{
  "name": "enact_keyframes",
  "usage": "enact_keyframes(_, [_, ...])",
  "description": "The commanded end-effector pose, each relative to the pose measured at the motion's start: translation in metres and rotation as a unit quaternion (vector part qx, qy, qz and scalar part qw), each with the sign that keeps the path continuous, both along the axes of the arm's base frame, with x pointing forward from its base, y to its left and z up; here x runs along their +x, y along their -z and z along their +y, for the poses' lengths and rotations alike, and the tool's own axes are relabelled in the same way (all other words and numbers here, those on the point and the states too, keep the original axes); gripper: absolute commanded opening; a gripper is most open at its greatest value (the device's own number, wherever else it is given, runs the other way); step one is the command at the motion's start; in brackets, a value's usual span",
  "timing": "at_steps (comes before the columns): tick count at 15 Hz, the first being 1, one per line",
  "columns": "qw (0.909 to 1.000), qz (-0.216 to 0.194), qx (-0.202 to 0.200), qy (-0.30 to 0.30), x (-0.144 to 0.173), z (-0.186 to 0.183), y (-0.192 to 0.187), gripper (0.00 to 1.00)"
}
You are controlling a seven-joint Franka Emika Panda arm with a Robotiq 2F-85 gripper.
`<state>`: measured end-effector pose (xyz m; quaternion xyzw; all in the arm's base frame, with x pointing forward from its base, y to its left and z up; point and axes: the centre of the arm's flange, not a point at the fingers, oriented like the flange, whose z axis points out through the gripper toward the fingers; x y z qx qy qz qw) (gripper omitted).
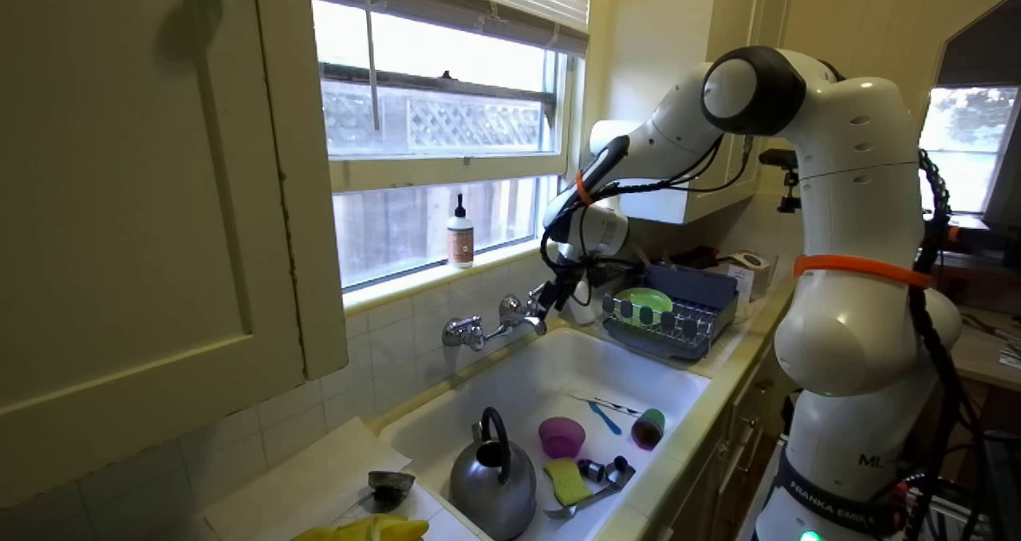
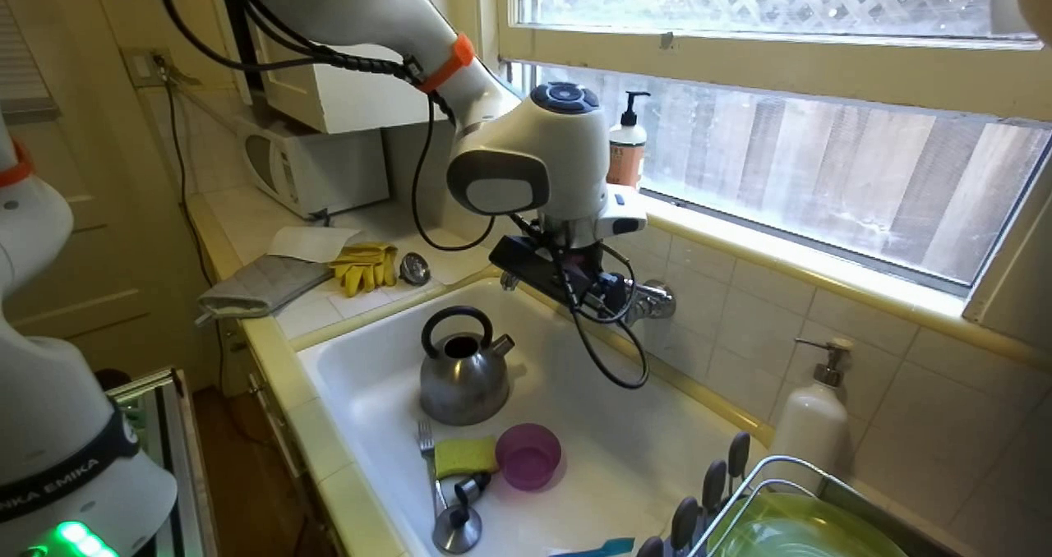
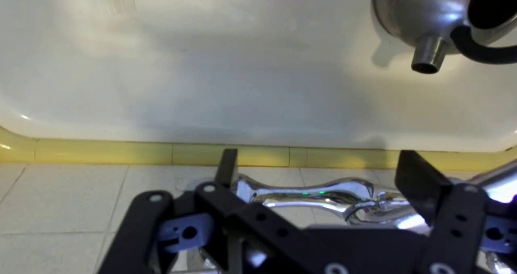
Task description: Take the purple bowl out of the plate rack and put it into the sink the turn on the water to the faucet and put water in it
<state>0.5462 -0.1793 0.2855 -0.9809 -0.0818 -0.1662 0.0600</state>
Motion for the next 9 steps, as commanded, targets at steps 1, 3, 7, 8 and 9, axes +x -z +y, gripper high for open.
enact_keyframes(1, [0.9984, -0.051, 0.024, -0.008, -0.016, 0.006, -0.011, 1.00])
enact_keyframes(3, [0.9966, -0.066, 0.047, -0.014, -0.014, 0.010, -0.019, 1.00])
enact_keyframes(7, [0.9928, -0.061, 0.103, 0.001, -0.006, 0.017, -0.026, 1.00])
enact_keyframes(8, [0.9921, -0.052, 0.114, 0.001, -0.004, 0.018, -0.024, 1.00])
enact_keyframes(9, [0.9909, -0.041, 0.128, 0.001, -0.005, 0.018, -0.022, 1.00])
